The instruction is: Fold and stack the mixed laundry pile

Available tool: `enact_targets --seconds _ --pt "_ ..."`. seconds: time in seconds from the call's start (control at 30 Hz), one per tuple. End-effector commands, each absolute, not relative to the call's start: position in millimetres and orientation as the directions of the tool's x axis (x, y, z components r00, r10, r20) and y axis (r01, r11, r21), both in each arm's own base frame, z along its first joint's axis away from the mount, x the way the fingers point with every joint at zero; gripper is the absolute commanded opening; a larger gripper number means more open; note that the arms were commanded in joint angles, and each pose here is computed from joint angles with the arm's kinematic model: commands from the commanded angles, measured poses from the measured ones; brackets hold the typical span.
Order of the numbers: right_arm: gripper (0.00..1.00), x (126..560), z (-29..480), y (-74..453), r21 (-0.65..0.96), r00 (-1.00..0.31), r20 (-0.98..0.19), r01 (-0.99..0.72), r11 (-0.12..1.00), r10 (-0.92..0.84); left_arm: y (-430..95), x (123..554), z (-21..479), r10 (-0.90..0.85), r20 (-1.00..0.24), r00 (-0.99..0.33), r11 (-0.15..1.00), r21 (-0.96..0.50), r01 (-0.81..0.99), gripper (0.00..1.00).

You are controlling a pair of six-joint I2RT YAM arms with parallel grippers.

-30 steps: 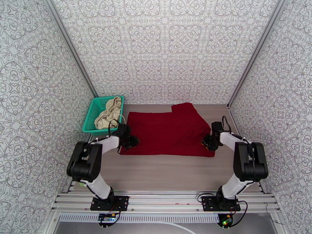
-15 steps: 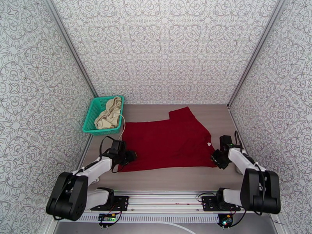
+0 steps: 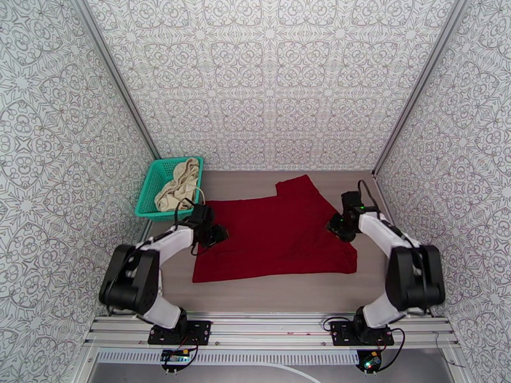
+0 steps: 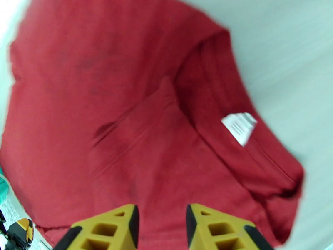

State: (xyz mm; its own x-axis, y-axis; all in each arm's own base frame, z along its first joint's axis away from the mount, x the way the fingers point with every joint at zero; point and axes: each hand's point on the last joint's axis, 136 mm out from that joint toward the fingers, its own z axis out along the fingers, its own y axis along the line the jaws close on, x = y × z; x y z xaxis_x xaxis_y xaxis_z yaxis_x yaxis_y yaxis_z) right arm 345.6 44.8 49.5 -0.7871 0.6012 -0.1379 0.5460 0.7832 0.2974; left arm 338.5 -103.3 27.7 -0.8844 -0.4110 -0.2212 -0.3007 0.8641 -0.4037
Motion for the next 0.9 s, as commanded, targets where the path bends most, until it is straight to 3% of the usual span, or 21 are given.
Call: enact_targets --seconds 0.0,0.27,0.5,0.63,0.87 --pt "0.33 325 18 44 0.281 -0.745 -0.053 0.628 0.726 0.665 -108 335 17 -0.389 -0.214 -0.896 0.872 -0.400 -0.283 0.40" --pt "0.28 249 3 -4 0.141 -0.618 -0.016 0.777 0.614 0.786 -101 289 -5 -0.395 -0.158 -0.905 0.867 -0.391 -0.310 0.40" --pt "0.27 204 5 -9 0.123 -0.577 -0.009 0.810 0.574 0.816 -105 268 -4 -0.390 -0.140 -0.910 0.856 -0.419 -0.303 0.40" --pt "0.28 213 27 -19 0.120 -0.596 -0.076 0.790 0.601 0.799 -109 276 12 -0.368 -0.166 -0.915 0.864 -0.424 -0.270 0.40" --pt "0.36 307 121 -13 0.332 -0.700 -0.280 0.572 0.750 0.658 -100 349 78 -0.346 -0.322 -0.881 0.886 -0.420 -0.195 0.46"
